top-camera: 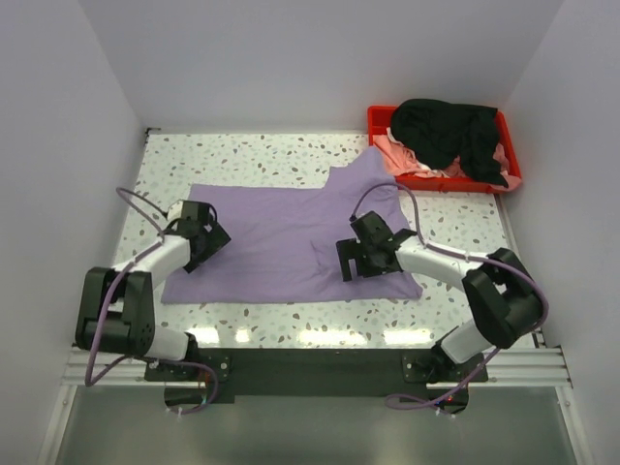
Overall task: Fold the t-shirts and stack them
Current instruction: Fold the tshirt
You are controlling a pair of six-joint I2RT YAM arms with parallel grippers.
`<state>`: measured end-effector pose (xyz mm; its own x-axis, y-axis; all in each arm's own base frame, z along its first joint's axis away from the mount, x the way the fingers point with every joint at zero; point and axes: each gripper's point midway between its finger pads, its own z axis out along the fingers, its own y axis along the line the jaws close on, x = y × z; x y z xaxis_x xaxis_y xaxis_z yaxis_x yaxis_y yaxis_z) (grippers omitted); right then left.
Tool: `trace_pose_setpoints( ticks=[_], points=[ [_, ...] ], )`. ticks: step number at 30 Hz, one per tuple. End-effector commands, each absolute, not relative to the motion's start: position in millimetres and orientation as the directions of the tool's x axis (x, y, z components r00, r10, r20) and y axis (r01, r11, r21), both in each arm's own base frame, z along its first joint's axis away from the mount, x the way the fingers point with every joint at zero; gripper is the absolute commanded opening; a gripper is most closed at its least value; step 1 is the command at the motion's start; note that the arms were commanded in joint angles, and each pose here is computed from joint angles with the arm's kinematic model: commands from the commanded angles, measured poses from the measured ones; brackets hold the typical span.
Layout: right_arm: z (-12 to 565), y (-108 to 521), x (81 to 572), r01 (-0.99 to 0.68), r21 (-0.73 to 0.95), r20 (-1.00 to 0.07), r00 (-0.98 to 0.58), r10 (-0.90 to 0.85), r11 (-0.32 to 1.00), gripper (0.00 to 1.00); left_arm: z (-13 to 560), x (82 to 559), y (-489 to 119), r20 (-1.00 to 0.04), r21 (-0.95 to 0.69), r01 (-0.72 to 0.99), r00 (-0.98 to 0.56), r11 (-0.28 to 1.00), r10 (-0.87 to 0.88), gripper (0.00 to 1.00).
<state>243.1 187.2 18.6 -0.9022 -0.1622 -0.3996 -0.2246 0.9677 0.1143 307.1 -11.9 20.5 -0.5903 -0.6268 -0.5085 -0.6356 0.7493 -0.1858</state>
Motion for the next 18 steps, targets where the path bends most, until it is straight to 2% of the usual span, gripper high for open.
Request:
trace_pose_setpoints(
  ticks=[1, 5, 12, 18],
  points=[
    [2, 196, 206, -0.267, 0.198, -0.314, -0.929, -0.197, 0.943, 0.99, -4, 235, 10, -0.444, 0.002, -0.716, -0.627, 0.698, -0.641, 1.00],
    [-1, 195, 183, -0.270, 0.211, -0.287, -0.936, -0.204, 0.939, 0.99, 6, 218, 18, -0.486, -0.014, -0.765, -0.558, 0.644, -0.673, 1.00],
    [2, 197, 152, -0.266, 0.235, -0.279, -0.940, -0.197, 0.935, 0.99, 5, 195, 21, -0.487, -0.023, -0.790, -0.526, 0.612, -0.697, 1.00],
    [10, 196, 137, -0.251, 0.247, -0.296, -0.939, -0.174, 0.936, 0.99, 17, 201, 23, -0.513, -0.051, -0.798, -0.495, 0.600, -0.701, 1.00]
  ],
)
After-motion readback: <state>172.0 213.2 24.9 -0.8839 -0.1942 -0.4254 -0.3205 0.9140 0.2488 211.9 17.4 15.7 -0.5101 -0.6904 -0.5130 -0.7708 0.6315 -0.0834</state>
